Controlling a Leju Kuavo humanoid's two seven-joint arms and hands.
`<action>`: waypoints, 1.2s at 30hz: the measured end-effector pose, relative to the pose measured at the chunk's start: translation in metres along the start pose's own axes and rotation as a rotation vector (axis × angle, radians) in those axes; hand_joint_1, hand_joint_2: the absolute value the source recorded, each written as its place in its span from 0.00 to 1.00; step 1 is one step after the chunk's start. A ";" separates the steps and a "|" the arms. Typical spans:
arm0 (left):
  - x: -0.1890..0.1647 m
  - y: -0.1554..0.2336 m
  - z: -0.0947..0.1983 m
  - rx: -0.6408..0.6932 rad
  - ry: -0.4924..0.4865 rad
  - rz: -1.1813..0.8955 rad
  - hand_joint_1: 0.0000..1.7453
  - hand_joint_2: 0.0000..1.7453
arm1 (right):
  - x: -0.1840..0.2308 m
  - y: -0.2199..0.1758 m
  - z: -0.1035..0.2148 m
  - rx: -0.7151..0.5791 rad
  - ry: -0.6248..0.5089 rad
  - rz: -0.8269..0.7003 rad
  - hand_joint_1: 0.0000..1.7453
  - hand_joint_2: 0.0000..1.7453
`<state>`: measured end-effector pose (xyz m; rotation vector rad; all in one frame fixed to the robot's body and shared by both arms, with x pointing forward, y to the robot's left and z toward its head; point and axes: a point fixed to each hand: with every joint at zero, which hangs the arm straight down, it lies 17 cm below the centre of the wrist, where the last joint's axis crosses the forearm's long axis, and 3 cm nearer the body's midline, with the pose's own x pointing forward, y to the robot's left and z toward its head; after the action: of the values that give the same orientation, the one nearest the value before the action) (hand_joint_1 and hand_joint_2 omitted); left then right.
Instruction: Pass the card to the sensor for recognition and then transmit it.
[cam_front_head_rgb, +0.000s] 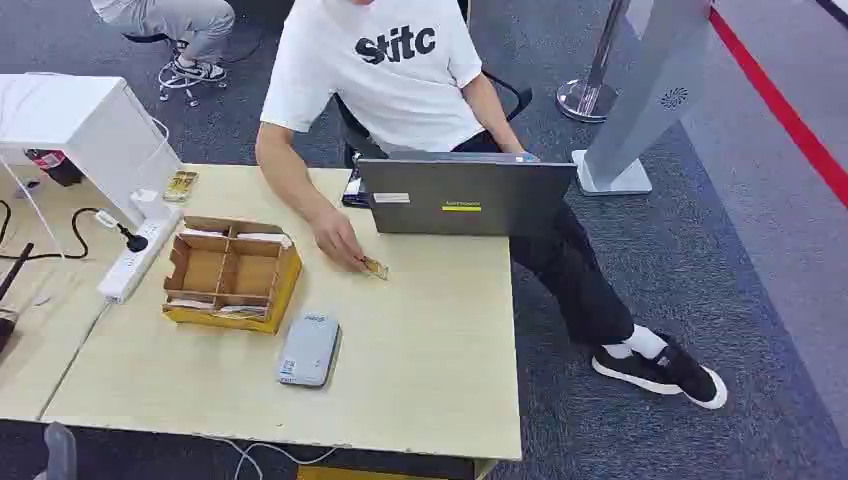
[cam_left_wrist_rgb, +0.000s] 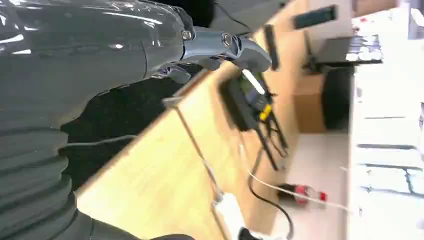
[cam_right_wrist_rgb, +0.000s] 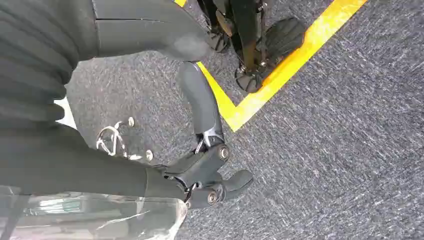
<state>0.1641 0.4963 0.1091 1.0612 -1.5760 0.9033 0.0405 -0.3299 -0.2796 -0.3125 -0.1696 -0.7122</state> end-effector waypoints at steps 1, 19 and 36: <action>0.010 -0.007 0.000 -0.022 -0.033 -0.007 0.00 1.00 | 0.000 0.000 0.000 0.001 0.001 0.001 0.00 1.00; 0.091 -0.147 0.016 -0.464 -0.420 -0.219 0.00 1.00 | 0.002 0.014 0.002 0.058 0.001 0.040 0.00 1.00; 0.079 -0.251 0.039 -0.775 -0.688 -0.579 0.00 1.00 | -0.001 0.029 0.006 0.127 0.012 0.104 0.00 1.00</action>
<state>0.3780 0.3592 0.1899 1.1815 -1.7629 -0.5061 0.0590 -0.3065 -0.2809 -0.1940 -0.1849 -0.5973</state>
